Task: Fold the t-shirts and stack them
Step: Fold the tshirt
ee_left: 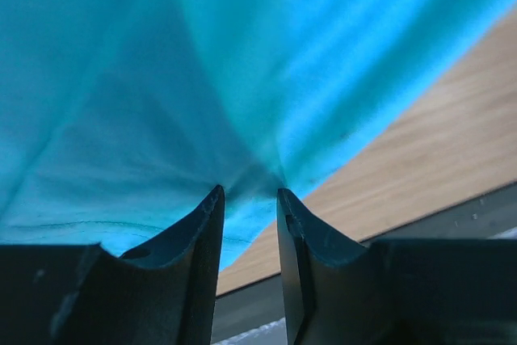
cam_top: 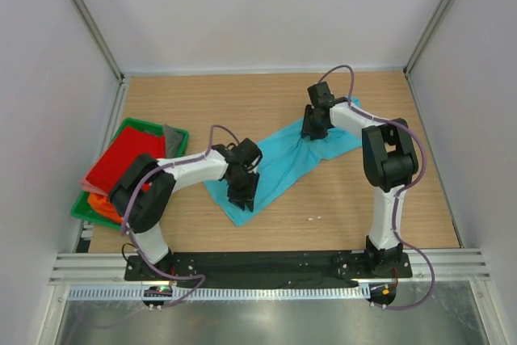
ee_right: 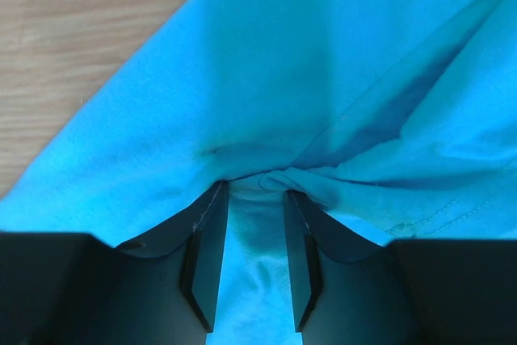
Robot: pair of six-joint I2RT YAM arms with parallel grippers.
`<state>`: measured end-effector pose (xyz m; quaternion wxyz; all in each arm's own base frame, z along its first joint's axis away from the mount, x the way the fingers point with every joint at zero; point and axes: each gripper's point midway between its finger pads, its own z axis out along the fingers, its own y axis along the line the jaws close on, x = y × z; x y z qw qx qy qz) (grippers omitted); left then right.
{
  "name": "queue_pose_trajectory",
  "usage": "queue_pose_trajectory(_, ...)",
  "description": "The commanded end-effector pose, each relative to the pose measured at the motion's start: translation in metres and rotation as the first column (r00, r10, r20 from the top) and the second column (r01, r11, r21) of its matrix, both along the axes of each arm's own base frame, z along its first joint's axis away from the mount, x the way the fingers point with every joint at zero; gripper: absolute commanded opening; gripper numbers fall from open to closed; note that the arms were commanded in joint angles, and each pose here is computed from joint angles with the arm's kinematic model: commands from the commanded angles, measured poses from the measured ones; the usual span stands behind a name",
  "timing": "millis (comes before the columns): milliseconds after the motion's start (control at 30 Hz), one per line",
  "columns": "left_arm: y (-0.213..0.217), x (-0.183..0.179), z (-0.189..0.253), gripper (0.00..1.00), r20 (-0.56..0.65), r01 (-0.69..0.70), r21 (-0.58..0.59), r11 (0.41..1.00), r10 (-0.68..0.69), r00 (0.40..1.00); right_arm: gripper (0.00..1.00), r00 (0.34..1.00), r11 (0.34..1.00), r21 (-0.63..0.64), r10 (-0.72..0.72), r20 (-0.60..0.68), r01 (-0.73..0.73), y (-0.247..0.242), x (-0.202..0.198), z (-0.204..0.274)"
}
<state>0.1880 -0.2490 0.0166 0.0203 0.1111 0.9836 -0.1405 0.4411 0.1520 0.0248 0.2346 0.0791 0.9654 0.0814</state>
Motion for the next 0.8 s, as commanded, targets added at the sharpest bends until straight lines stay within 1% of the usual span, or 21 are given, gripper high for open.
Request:
queue_pose_trajectory(0,-0.032,-0.048,0.0,0.34,-0.088,0.068,-0.099,0.993,-0.076,0.993,0.4,0.997,0.997,0.016,0.07,-0.044,-0.069,0.013,-0.026,0.018)
queue_pose_trajectory(33,-0.039,-0.053,0.002,0.34,-0.085,0.089,-0.112,0.99,-0.099,0.991,0.41,0.996,0.998,0.012,0.07,-0.061,-0.069,0.012,-0.03,0.015)
queue_pose_trajectory(100,-0.053,-0.064,0.009,0.34,-0.08,0.125,-0.141,0.982,-0.137,0.987,0.46,0.996,0.997,-0.006,0.076,-0.048,-0.076,0.005,-0.038,0.031)
queue_pose_trajectory(133,-0.059,-0.064,0.015,0.34,-0.063,0.135,-0.161,0.978,-0.147,0.987,0.48,0.995,0.996,-0.011,0.085,-0.048,-0.086,0.003,-0.043,0.037)
queue_pose_trajectory(167,-0.066,-0.063,0.021,0.35,-0.042,0.147,-0.18,0.973,-0.157,0.987,0.49,0.998,0.996,-0.059,0.065,-0.028,-0.066,-0.009,-0.047,0.052)
queue_pose_trajectory(200,-0.069,-0.062,0.028,0.35,-0.03,0.151,-0.197,0.969,-0.16,0.987,0.52,0.998,0.996,-0.069,0.061,-0.02,-0.062,-0.013,-0.051,0.059)
queue_pose_trajectory(233,-0.077,-0.058,0.044,0.36,0.007,0.162,-0.237,0.958,-0.165,0.986,0.54,0.998,0.995,-0.078,0.054,-0.021,-0.055,-0.018,-0.055,0.065)
queue_pose_trajectory(267,-0.079,-0.055,0.054,0.37,0.03,0.17,-0.252,0.953,-0.168,0.985,0.55,0.999,0.996,-0.078,0.046,0.012,-0.045,-0.021,-0.057,0.08)
queue_pose_trajectory(333,-0.088,-0.045,0.083,0.4,0.111,0.206,-0.295,0.933,-0.181,0.977,0.59,1.0,0.996,-0.084,0.006,0.016,-0.004,-0.031,-0.06,0.09)
queue_pose_trajectory(400,-0.087,-0.041,0.099,0.42,0.146,0.228,-0.292,0.929,-0.192,0.97,0.63,0.998,0.994,-0.093,-0.047,0.049,0.051,-0.043,-0.055,0.105)
queue_pose_trajectory(433,-0.089,-0.032,0.113,0.43,0.203,0.25,-0.287,0.925,-0.197,0.959,0.68,0.995,0.992,-0.096,-0.076,0.06,0.081,-0.048,-0.052,0.109)
queue_pose_trajectory(467,-0.083,-0.031,0.115,0.44,0.202,0.25,-0.259,0.933,-0.201,0.959,0.71,0.988,0.988,-0.083,-0.127,0.083,0.134,-0.051,-0.045,0.113)
queue_pose_trajectory(500,-0.081,-0.026,0.118,0.44,0.214,0.252,-0.245,0.936,-0.201,0.956,0.79,0.978,0.975,-0.105,-0.186,0.097,0.196,-0.064,-0.037,0.111)
queue_pose_trajectory(533,-0.083,-0.02,0.125,0.44,0.236,0.259,-0.238,0.936,-0.203,0.95,0.8,0.969,0.967,-0.098,-0.225,0.098,0.234,-0.068,-0.031,0.109)
queue_pose_trajectory(600,-0.074,-0.009,0.126,0.44,0.254,0.259,-0.199,0.945,-0.206,0.945,0.82,0.938,0.938,-0.076,-0.329,0.11,0.338,-0.077,-0.014,0.11)
queue_pose_trajectory(633,-0.074,-0.004,0.132,0.44,0.266,0.258,-0.198,0.946,-0.202,0.943,0.83,0.926,0.92,-0.113,-0.368,0.079,0.375,-0.086,-0.009,0.093)
queue_pose_trajectory(667,-0.069,0.003,0.129,0.44,0.261,0.252,-0.182,0.95,-0.201,0.944,0.83,0.916,0.911,-0.109,-0.387,0.104,0.397,-0.087,0.005,0.101)
queue_pose_trajectory(700,-0.067,0.007,0.13,0.44,0.265,0.249,-0.181,0.951,-0.197,0.944,0.84,0.898,0.893,-0.105,-0.428,0.098,0.437,-0.088,0.01,0.097)
queue_pose_trajectory(733,-0.066,0.012,0.133,0.44,0.271,0.245,-0.182,0.952,-0.191,0.943,0.84,0.89,0.879,-0.136,-0.451,0.071,0.456,-0.091,0.014,0.08)
queue_pose_trajectory(767,-0.063,0.018,0.133,0.44,0.275,0.236,-0.18,0.955,-0.182,0.944,0.84,0.879,0.871,-0.12,-0.469,0.089,0.477,-0.091,0.025,0.084)
